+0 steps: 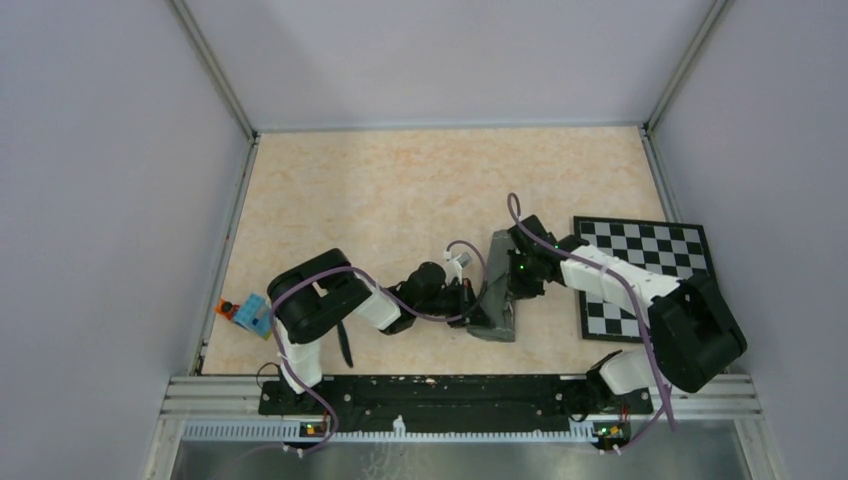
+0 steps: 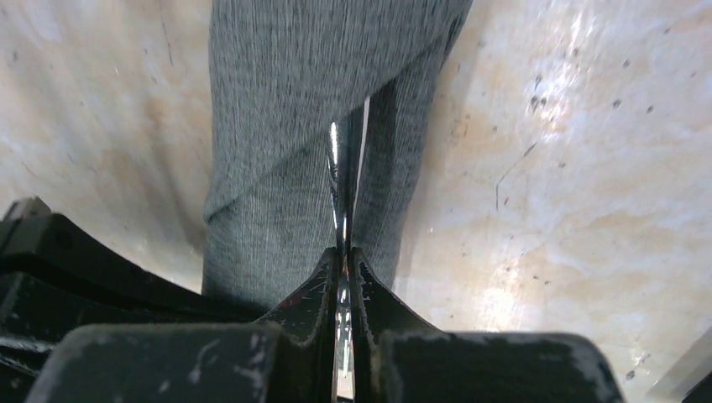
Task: Fold the napkin into a case and place the utensils inside
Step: Insert the fork into the folded napkin.
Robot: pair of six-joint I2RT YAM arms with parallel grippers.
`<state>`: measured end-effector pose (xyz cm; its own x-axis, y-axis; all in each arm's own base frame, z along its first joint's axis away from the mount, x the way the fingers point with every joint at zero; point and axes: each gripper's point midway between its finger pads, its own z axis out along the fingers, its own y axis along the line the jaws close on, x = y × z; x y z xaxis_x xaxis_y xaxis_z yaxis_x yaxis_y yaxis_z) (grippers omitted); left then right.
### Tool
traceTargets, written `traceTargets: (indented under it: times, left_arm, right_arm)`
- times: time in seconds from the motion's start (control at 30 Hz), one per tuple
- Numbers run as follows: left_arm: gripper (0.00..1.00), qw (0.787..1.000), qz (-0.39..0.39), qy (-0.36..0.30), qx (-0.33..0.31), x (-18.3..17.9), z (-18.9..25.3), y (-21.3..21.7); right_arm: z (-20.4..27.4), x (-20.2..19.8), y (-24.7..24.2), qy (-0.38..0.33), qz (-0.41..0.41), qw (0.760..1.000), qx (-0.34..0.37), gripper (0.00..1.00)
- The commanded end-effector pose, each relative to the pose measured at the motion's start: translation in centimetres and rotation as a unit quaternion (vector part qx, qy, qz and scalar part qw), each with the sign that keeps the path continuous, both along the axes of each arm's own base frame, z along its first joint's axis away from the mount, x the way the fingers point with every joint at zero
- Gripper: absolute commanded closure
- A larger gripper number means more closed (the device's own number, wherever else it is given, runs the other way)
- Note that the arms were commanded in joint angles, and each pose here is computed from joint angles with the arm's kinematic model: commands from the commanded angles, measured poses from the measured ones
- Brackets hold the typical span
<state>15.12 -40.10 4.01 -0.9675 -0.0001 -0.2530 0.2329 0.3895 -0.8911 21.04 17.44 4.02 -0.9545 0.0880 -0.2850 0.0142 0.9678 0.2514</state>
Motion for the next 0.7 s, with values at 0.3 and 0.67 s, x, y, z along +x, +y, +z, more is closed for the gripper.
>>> traceTargets:
  times: [0.3,0.67]
  left_arm:
    - [1.0,1.0,0.002,-0.004,0.01,-0.5,-0.9,0.6]
    - [1.0,1.0,-0.002,-0.005,0.01,-0.6,-0.9,0.5]
  right_arm:
    - [1.3,6.3,0.2,-0.078,-0.051,0.996,-0.013,1.0]
    - [0.7,7.5,-0.6,-0.079,-0.051,0.995,-0.045,1.0]
